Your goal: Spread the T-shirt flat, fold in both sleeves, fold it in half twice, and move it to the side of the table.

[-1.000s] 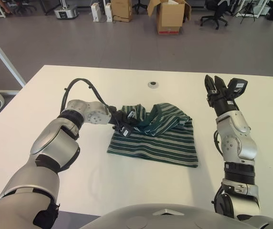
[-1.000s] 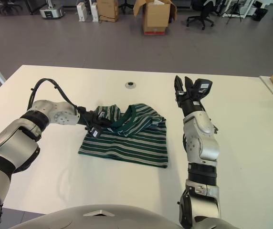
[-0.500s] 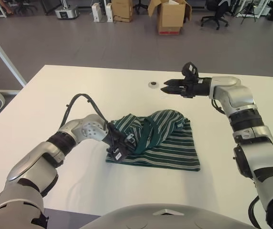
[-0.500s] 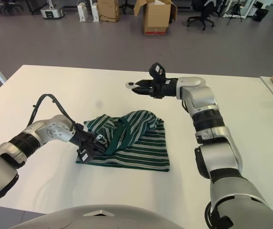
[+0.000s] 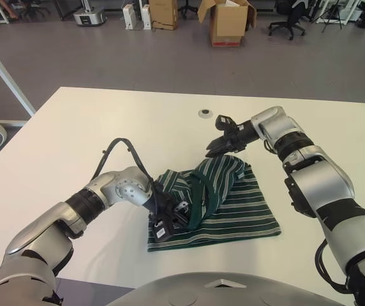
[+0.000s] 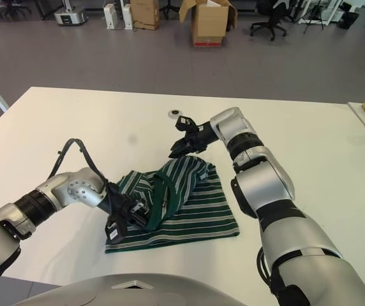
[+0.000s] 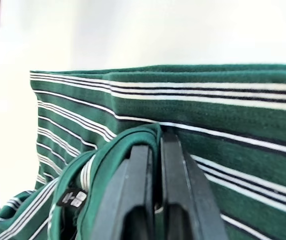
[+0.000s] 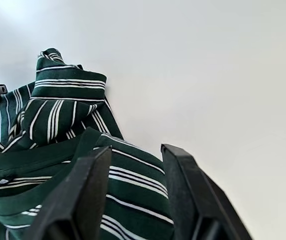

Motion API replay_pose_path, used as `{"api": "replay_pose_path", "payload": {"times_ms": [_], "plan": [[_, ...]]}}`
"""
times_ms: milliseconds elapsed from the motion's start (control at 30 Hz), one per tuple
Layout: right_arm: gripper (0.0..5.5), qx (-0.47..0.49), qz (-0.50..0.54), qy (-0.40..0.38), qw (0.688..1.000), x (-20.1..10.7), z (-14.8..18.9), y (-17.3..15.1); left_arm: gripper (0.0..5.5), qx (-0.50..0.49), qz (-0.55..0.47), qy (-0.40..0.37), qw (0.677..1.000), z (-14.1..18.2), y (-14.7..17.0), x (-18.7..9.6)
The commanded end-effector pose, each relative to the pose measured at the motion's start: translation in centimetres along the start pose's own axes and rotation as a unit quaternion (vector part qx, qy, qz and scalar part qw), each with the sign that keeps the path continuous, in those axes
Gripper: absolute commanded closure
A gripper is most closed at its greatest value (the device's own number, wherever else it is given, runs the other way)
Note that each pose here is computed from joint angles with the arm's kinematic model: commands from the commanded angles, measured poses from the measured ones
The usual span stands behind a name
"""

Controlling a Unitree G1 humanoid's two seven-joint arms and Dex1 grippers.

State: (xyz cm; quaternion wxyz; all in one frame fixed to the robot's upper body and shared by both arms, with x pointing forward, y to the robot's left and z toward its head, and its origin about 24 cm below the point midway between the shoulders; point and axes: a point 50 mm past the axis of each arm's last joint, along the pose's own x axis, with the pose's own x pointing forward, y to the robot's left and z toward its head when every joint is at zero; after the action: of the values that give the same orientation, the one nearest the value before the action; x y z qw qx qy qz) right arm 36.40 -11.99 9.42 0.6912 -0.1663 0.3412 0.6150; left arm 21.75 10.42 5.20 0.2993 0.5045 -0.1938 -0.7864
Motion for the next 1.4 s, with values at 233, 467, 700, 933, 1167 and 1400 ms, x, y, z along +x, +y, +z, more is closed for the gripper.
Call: {"api": "replay_pose_path", "payload": {"times_ms": [233,467,700,933,1167,1400], "plan": [[3.65,0.009,0.112,0.146,0.983,-0.9,-8.8,2.9,5.49,-0.042,-0.067,0.006,0.997,-0.1,-2.8,0.8],[3.65,0.013,0.169,0.117,0.979,-4.4,-7.7,8.0,5.49,-0.056,-0.061,0.01,0.997,-0.1,-3.5,0.4],[3.65,0.002,0.124,0.055,0.991,-6.5,-2.9,6.0,5.49,-0.048,-0.064,0.008,0.997,-0.3,-3.3,0.1],[3.65,0.031,0.144,0.036,0.988,-1.8,-5.6,6.3,5.49,-0.047,-0.068,0.004,0.997,-0.3,-3.3,0.1],[3.65,0.036,0.115,0.042,0.992,-1.0,-6.6,5.0,5.49,-0.045,-0.067,-0.005,0.997,0.0,-3.1,0.4],[3.65,0.046,0.164,0.069,0.983,-1.9,-8.1,6.1,5.49,-0.057,-0.069,-0.001,0.996,-0.2,-3.5,0.5]]}}
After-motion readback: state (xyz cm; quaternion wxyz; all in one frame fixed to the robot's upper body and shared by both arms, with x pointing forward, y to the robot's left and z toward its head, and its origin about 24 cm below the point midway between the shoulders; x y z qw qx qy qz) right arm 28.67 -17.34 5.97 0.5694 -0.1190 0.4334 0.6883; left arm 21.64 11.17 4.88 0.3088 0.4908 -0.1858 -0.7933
